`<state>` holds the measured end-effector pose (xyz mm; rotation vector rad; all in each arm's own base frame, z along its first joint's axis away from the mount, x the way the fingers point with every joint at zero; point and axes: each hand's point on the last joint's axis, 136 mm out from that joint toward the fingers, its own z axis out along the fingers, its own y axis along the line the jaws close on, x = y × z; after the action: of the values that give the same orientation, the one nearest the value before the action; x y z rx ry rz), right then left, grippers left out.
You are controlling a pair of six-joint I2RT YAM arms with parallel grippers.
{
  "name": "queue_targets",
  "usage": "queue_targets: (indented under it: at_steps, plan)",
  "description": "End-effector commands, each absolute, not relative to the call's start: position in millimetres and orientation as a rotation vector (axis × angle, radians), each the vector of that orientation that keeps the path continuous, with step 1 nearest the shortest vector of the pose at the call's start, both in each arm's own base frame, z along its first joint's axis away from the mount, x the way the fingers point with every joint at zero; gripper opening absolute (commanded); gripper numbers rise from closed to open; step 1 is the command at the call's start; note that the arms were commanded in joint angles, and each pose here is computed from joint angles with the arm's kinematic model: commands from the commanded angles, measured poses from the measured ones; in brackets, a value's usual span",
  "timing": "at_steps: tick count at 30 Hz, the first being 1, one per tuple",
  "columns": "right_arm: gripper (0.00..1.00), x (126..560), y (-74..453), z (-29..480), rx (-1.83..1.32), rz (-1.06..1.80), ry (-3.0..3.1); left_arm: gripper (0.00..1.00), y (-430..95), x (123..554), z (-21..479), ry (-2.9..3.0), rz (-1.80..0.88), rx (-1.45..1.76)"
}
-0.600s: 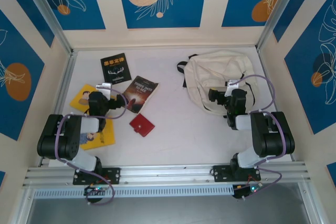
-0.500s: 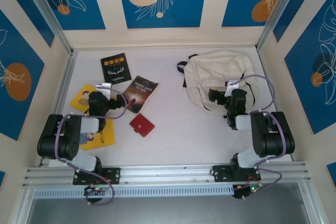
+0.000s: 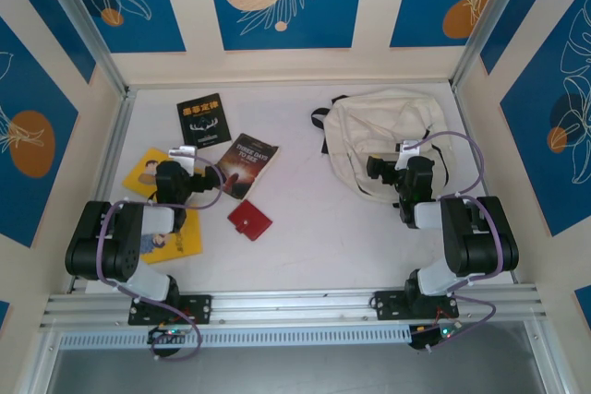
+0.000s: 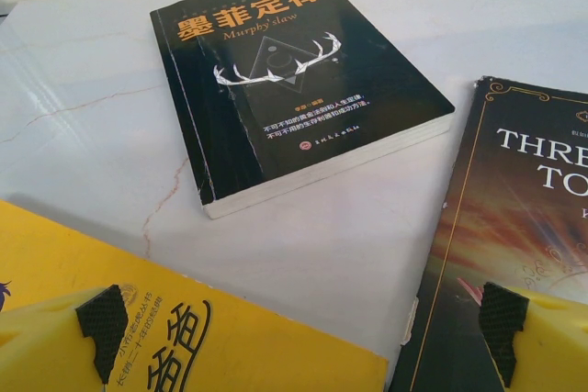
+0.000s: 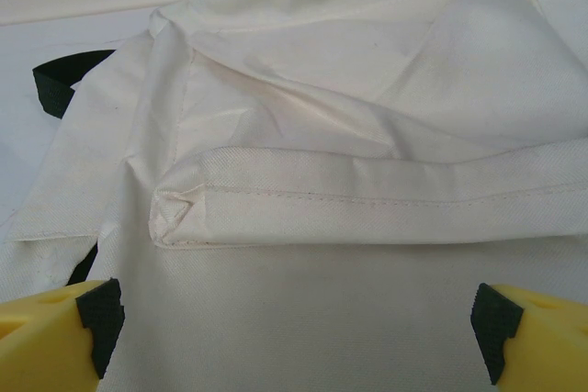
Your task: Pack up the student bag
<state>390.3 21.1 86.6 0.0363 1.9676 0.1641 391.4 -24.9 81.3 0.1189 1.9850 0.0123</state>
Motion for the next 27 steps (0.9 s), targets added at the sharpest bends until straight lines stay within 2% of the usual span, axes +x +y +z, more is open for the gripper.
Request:
queue_targets:
  at_steps: [1,8,15,22,27]
  plan:
    - [0.99,397.0,23.0,93.6,0.002,0.171,1.949,1.00,-26.6,396.8,86.7,1.968,0.002,0.137]
    - [0.99,394.8,28.8,96.1,-0.040,0.201,1.945,1.00,-26.6,395.5,87.9,1.961,0.001,0.137]
    - [0.99,387.7,28.1,125.9,-0.032,0.163,1.931,1.00,-17.2,401.9,116.0,2.023,0.047,0.086]
    - [0.99,373.9,14.8,170.5,0.272,0.200,2.107,1.00,-16.2,391.2,167.6,1.995,-0.017,-0.017]
    - [0.99,368.6,20.5,180.9,0.461,0.305,2.270,1.00,-25.7,375.5,207.6,2.005,-0.205,-0.179]
